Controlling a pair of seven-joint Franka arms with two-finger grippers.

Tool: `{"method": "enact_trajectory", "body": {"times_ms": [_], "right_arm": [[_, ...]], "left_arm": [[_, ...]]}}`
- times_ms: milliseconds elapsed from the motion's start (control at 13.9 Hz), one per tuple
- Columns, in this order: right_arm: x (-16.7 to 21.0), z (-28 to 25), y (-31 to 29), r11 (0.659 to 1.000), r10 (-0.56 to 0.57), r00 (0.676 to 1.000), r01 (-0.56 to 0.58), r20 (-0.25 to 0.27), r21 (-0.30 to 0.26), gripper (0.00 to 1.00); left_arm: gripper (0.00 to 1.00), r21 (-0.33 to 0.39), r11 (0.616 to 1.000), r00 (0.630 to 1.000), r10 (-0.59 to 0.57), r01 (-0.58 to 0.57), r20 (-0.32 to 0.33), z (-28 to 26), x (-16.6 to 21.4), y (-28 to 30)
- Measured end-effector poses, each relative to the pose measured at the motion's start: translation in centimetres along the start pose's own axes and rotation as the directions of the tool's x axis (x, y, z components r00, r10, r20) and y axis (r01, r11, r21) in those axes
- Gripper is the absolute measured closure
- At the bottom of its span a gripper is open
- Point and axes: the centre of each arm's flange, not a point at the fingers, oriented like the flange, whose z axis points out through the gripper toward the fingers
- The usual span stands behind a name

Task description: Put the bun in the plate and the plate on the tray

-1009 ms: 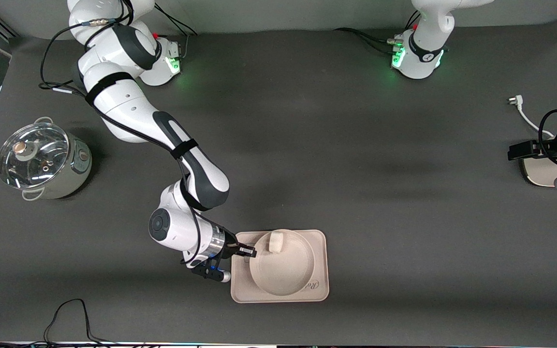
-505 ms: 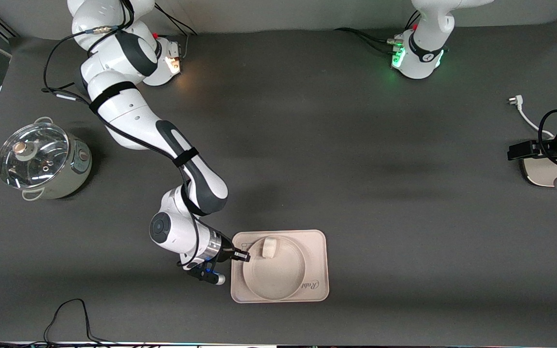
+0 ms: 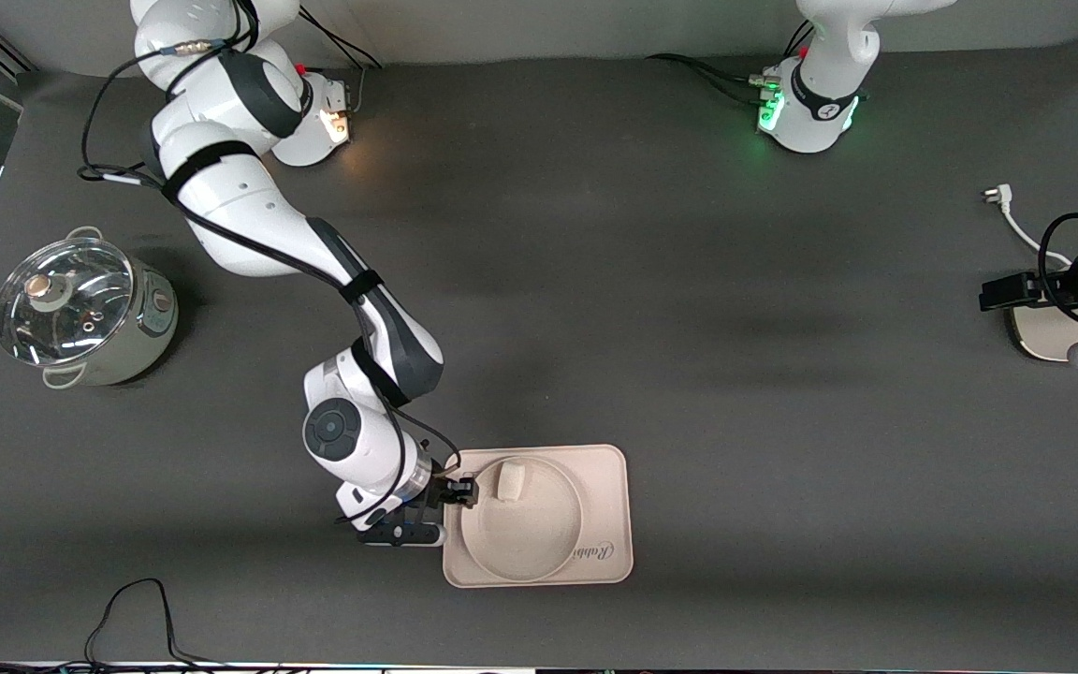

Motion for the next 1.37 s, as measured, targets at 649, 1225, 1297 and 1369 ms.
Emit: {"method": "enact_trajectory", "body": {"times_ms": [649,1225,1297,1369], "right_arm": [[0.8,-23.2,3.4,0.987,0.048,0.997,-0.037,0.068,-0.156,0.0],[-6.7,-34.6,12.5,0.974,0.141,0.986,-0.122,0.088,-0.192,0.0],[-8.3,-35.4,13.0,0.972,0.145,0.985,-0.124,0.092,-0.198,0.0],[-10.0,-36.0,13.5,0.971,0.147,0.985,-0.126,0.091,-0.203,0.0]], "left_arm": [[0.0,0.01,1.0,1.0,0.0,0.001,-0.026,-1.3,-0.6,0.0],[0.0,0.016,1.0,0.998,-0.005,0.006,-0.059,-3.7,-4.7,0.3],[0.0,0.017,1.0,0.998,-0.004,0.005,-0.058,-3.6,-4.7,0.5],[0.0,0.017,1.0,0.998,-0.005,0.006,-0.056,-3.5,-4.7,0.8]]}}
